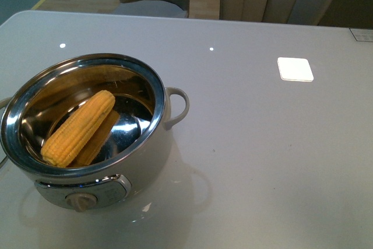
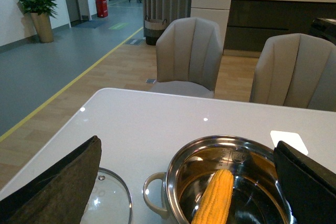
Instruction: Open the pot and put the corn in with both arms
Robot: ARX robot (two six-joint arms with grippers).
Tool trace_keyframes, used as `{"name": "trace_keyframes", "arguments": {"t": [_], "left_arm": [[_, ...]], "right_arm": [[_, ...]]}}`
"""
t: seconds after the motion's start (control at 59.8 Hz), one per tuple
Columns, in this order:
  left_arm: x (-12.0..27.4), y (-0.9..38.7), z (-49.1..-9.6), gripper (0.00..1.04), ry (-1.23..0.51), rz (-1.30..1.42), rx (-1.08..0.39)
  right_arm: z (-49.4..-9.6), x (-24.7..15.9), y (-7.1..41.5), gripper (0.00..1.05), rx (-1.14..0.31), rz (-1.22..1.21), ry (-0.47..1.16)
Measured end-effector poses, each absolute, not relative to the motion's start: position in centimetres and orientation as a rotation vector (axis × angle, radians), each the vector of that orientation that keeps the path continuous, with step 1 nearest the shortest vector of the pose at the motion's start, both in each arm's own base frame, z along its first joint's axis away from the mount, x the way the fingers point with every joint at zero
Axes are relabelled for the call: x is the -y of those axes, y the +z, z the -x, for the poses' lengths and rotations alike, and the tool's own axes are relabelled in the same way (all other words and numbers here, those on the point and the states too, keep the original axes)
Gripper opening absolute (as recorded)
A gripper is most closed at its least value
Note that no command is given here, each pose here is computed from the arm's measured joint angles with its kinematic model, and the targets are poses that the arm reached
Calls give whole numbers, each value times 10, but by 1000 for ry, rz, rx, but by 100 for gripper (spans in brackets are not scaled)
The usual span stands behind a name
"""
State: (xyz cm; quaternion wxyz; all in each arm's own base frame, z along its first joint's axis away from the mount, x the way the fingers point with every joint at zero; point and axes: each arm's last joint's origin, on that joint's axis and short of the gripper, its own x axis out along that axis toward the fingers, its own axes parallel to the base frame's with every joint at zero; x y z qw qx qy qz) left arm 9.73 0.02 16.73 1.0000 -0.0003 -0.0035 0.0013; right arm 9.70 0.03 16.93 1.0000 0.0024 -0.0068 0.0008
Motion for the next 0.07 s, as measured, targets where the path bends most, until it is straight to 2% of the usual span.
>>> {"name": "trace_keyframes", "arguments": {"t": [0.067], "left_arm": [[0,167,-97,98,3,1,7]], "right_arm": [[-97,0,169,96,14,-5,2]]}}
